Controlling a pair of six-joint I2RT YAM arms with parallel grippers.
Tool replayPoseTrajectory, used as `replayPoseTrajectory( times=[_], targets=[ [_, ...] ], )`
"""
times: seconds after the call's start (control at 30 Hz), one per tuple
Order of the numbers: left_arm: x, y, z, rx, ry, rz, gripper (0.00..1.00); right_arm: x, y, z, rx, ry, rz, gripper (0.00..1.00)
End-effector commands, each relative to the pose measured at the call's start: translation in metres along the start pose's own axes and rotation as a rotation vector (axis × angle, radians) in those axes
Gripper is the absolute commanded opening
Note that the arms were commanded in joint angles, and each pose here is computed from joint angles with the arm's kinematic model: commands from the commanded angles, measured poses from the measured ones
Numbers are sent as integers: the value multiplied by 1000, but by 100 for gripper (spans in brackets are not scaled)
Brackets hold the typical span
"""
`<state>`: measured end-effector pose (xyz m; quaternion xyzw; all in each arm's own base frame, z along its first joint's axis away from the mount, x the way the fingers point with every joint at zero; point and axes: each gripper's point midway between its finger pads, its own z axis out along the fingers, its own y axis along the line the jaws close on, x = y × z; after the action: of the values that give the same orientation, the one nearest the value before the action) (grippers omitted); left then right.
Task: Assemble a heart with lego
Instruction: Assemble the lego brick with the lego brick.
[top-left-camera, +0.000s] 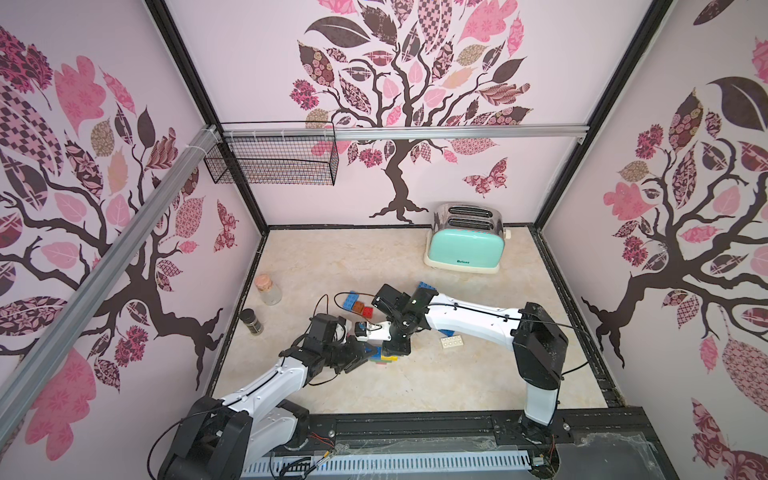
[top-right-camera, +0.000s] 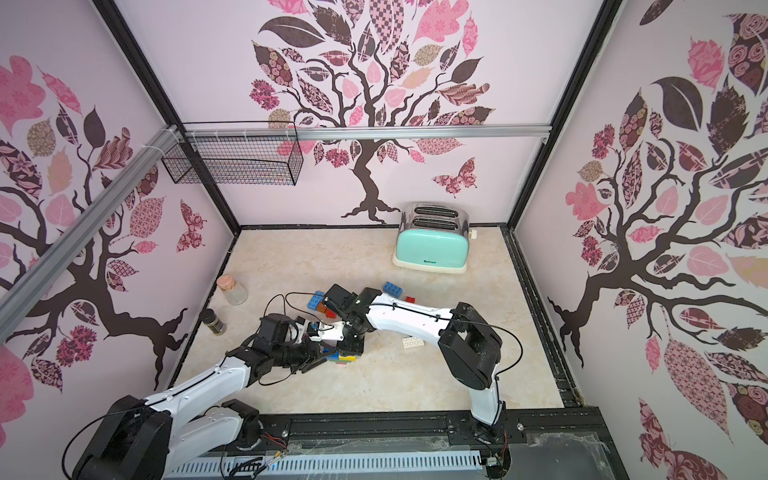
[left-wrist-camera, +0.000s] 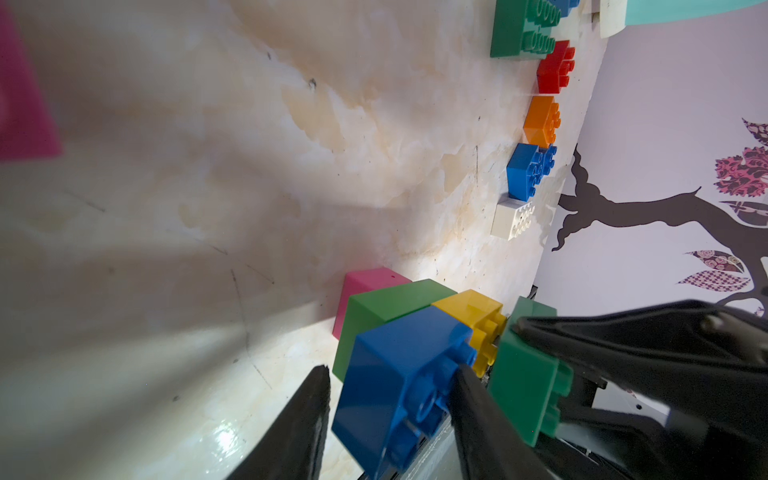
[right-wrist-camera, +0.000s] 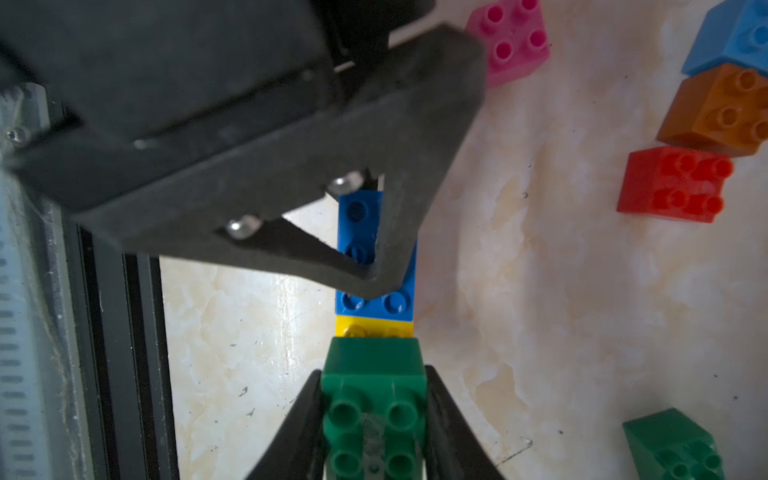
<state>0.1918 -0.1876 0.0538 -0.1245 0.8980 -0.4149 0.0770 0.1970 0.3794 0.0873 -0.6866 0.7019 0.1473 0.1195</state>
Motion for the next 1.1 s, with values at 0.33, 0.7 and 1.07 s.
replayPoseTrajectory(
  times=[0.33,0.7,1.07],
  targets=[
    [7,26,4,-110,5,-20,48,1,3,8,-28,26,26,32],
    [7,29,2,-101,-24,-27,51,6,4,19,-28,60,49,32],
    [6,35,2,-107,-49,-31,52,25,11,17,3,72,-27,31]
  ],
)
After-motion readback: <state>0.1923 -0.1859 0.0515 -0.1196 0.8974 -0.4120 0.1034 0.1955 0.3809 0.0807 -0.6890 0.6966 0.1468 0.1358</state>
